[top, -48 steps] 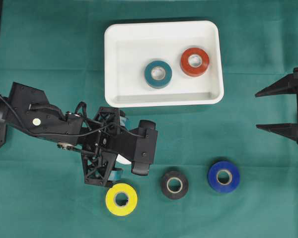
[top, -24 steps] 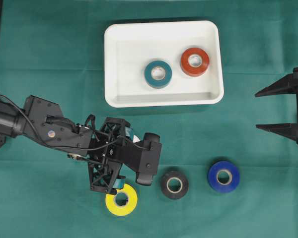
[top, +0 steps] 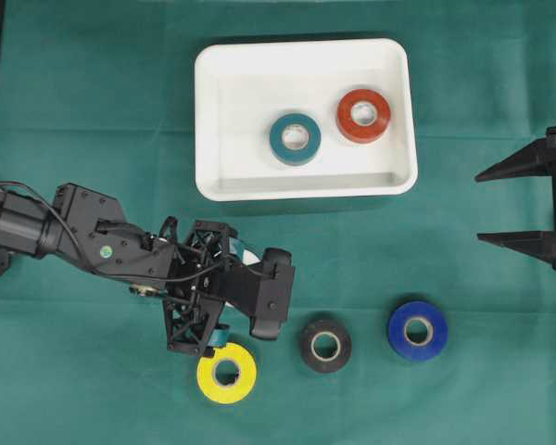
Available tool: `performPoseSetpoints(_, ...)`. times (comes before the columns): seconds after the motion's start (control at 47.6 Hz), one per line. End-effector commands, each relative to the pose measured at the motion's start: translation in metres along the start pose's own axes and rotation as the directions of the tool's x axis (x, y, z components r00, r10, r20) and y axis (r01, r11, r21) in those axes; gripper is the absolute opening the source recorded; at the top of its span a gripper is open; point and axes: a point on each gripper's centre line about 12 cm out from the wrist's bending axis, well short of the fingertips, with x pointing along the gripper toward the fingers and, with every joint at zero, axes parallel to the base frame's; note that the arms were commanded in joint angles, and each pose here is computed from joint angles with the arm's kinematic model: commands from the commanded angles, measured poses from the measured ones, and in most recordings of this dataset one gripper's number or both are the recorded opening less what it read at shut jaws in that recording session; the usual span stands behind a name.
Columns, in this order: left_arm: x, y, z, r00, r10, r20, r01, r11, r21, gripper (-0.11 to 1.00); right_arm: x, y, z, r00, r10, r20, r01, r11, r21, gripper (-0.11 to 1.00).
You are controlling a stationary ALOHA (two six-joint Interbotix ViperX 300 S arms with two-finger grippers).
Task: Pick up the tape from a random location and place it into the white case.
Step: 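Lower the left gripper into the white roll's hole and close on its rim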
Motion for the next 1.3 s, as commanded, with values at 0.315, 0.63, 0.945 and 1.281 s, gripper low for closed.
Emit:
performPoseSetpoints(0.315,0.015,0.006,0.005,1.000,0.004,0.020,-0.004,1.000,-0.009,0.90,0.001,0.001,0.005,1.000,0.002,0.007,-0.002,1.000,0.001,0.88)
performPoseSetpoints(0.63,0.016,0.006,0.008,1.000,0.006,0.011,-0.006,1.000,0.018,0.80,0.002,0.001,0.004,1.000,0.001,0.001,-0.001,1.000,-0.003,0.88)
performPoseSetpoints(0.945,0.012,0.006,0.016,1.000,0.005,0.031,-0.007,0.998,0.064,0.24,0.002,0.001,0.003,1.000,0.000,0.000,0.000,1.000,-0.001,0.88)
performPoseSetpoints(1.281,0.012,0.005,0.016,0.999,0.004,0.032,-0.006,0.998,0.064,0.24,0.003,0.001,0.003,1.000,0.000,-0.005,0.000,1.000,0.000,0.88)
